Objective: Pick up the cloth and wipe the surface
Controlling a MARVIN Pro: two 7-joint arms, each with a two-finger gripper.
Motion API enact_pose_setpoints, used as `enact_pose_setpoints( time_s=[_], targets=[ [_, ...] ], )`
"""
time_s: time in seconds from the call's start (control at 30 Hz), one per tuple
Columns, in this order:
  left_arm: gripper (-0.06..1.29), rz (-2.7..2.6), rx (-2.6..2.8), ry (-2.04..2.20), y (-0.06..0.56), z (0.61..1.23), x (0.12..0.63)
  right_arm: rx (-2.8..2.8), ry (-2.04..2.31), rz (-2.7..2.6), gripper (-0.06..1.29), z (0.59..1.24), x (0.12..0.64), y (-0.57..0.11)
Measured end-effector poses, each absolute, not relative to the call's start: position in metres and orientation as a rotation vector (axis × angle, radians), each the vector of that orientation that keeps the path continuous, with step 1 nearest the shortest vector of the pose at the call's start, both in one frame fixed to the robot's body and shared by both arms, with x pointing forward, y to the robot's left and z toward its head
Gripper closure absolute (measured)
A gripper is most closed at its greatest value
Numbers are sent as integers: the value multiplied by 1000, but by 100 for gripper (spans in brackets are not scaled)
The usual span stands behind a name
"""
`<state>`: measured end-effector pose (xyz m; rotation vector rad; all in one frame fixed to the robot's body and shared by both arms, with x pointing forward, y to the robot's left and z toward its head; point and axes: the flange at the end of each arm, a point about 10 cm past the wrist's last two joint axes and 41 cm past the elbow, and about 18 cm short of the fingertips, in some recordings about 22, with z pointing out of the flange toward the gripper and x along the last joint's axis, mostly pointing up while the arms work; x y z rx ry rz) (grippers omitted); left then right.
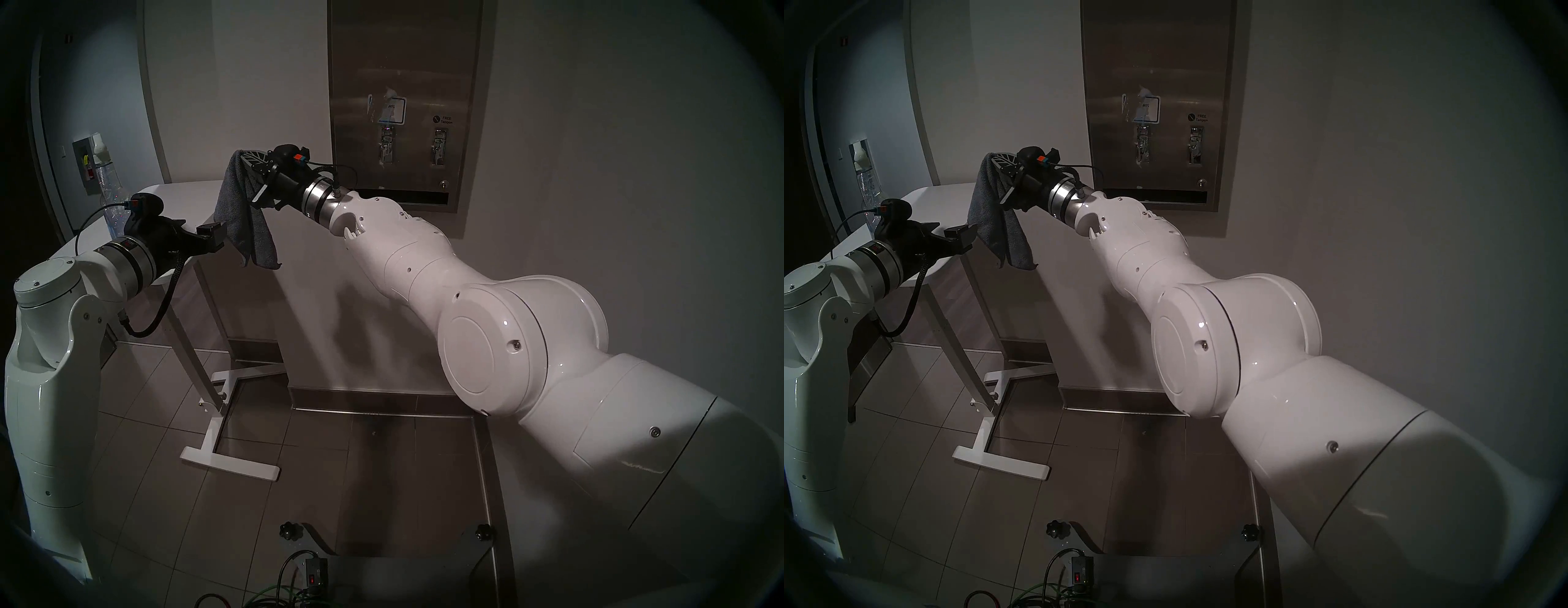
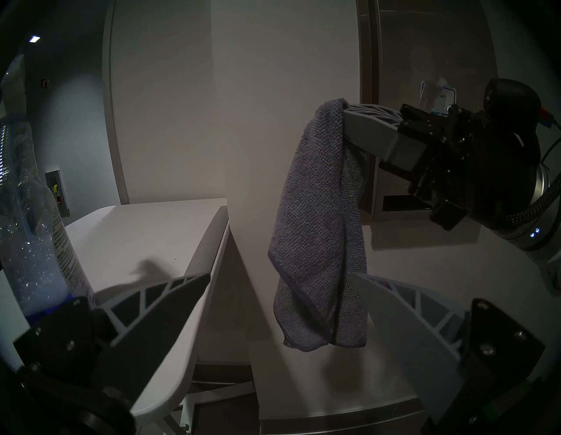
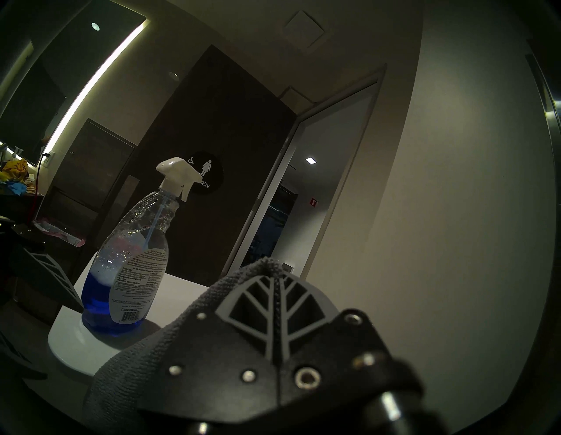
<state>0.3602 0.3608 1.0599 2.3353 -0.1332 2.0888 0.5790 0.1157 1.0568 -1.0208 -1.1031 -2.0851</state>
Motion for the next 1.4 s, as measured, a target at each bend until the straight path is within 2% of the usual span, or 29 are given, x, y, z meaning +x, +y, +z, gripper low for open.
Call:
enact_pose_setpoints(
  time_s=[1.4],
  targets=[
    [-2, 1870, 2271, -250, 320, 1019, 413, -987, -1089, -1991, 127, 1041, 584, 82]
  ],
)
